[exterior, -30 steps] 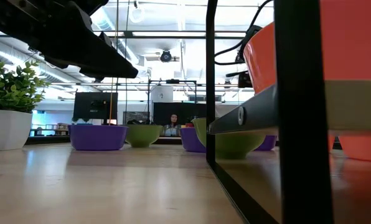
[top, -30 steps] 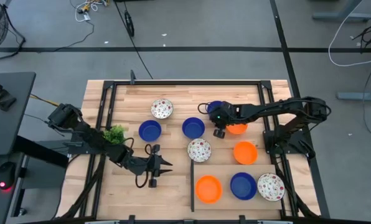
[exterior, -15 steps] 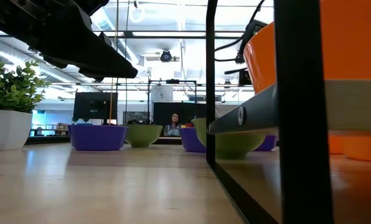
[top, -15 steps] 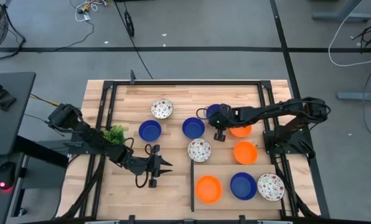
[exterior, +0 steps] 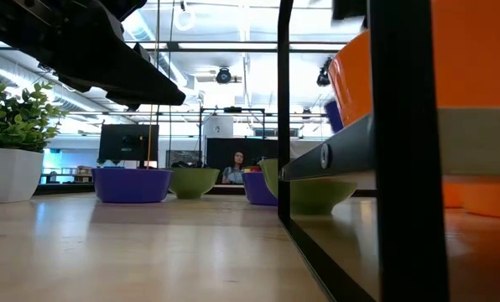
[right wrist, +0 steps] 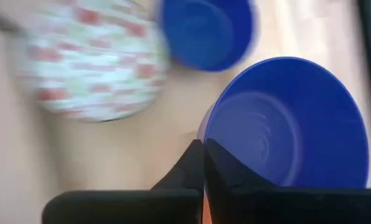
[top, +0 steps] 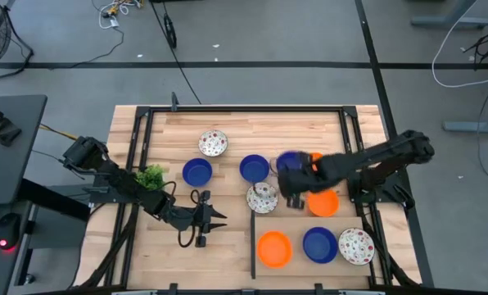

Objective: Pick & Place Mini bowls
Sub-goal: Stack the blue bowl on the blue bowl on the shelf

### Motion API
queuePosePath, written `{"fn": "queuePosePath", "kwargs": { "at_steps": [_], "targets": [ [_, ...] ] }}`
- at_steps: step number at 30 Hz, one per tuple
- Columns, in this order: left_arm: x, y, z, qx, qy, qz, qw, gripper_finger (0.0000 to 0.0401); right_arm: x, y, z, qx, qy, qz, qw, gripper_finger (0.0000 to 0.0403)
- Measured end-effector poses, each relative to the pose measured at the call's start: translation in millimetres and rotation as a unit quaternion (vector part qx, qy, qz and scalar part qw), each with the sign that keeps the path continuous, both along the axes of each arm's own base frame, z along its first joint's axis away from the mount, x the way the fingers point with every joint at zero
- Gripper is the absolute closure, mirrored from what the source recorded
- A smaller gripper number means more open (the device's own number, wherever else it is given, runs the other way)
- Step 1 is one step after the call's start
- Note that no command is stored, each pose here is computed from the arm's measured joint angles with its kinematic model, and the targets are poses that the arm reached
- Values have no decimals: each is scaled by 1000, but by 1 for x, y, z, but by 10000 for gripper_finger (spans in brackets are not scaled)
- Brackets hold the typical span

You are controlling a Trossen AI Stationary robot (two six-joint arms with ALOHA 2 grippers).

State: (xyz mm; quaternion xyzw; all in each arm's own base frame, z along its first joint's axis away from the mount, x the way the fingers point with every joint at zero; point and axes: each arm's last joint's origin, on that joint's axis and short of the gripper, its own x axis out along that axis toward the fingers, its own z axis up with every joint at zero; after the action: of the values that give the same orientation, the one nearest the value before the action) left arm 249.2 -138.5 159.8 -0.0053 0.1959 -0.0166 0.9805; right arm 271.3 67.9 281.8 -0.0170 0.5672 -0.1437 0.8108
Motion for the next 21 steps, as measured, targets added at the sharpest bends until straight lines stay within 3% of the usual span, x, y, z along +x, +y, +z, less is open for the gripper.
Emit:
{"fn": "queuePosePath", "kwargs": {
  "at_steps": [5,12,17,21],
  "targets": [
    [0,0,0,0,0,0,1000,293,-18,60,34,116,-45,-26,992,401],
    [-1,-2,0,-1,1,-6,1000,293,-61,131,55,246,-71,-101,961,401],
    [-3,-5,0,-1,1,-12,1000,293,-85,160,49,280,-60,-151,946,402],
    [-3,-5,0,1,1,-12,1000,293,-87,175,36,262,-57,-149,952,403]
  ]
}}
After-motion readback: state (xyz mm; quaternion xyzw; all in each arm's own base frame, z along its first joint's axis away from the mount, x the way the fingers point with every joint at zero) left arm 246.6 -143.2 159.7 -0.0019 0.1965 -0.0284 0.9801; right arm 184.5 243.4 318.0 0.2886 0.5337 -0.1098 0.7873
